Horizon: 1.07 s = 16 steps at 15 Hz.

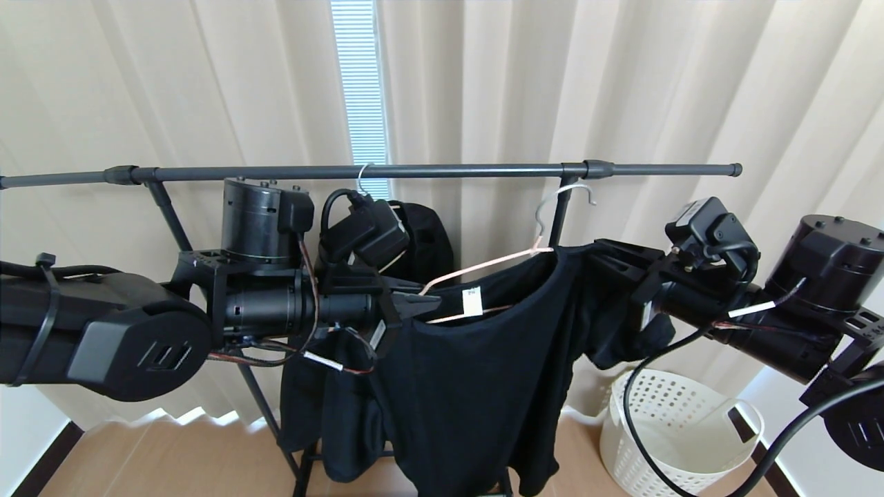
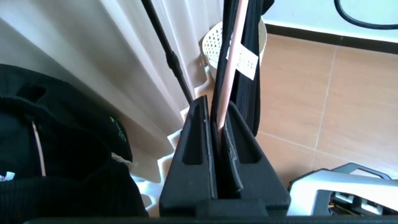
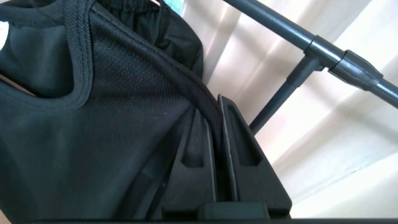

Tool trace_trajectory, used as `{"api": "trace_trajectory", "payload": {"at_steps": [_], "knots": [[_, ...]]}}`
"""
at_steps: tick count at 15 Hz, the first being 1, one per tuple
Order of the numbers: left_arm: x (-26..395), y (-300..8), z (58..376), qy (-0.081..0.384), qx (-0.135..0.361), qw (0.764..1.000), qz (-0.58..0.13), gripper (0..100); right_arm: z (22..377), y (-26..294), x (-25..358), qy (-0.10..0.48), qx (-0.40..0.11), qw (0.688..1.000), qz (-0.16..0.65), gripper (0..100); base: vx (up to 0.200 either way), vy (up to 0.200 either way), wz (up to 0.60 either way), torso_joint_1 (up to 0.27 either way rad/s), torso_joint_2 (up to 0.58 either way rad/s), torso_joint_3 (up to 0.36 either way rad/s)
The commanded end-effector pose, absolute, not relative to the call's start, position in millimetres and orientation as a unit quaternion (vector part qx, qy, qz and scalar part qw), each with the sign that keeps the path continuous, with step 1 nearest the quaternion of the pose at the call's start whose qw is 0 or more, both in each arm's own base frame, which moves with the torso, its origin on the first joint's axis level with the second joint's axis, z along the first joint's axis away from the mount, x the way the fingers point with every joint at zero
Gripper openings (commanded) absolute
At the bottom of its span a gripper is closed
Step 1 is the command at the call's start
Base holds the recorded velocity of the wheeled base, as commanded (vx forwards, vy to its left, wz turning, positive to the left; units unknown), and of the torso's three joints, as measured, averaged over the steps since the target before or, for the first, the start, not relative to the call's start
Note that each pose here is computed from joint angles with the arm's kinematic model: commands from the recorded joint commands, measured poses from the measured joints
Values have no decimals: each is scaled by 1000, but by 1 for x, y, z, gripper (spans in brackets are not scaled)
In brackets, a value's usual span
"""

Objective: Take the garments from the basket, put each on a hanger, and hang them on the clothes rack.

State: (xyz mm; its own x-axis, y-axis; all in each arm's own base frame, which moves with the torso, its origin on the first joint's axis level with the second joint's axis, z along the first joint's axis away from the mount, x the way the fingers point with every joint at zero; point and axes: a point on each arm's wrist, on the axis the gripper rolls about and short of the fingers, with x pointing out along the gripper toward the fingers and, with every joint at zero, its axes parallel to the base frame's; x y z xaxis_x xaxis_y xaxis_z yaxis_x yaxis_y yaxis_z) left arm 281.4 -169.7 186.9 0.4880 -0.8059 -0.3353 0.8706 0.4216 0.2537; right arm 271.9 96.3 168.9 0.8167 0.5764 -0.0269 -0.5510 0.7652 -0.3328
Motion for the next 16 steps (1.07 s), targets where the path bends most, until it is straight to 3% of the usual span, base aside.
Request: {"api": "trace_trajectory", "payload": {"at_steps": [1,11,16], "knots": [[280,-169,188,80,199,839,-499,0,168,95,271,-38,-168,937,304,100,0,0,0,0,0,0],[255,-147,201,71,192,849,-487,0,182,53,270,-68,-180,929,317,100,0,0,0,0,0,0],[247,-135,200,76,190,854,-477,0,166,27,272,-53,-260,906,331,100,0,0,0,0,0,0]]}}
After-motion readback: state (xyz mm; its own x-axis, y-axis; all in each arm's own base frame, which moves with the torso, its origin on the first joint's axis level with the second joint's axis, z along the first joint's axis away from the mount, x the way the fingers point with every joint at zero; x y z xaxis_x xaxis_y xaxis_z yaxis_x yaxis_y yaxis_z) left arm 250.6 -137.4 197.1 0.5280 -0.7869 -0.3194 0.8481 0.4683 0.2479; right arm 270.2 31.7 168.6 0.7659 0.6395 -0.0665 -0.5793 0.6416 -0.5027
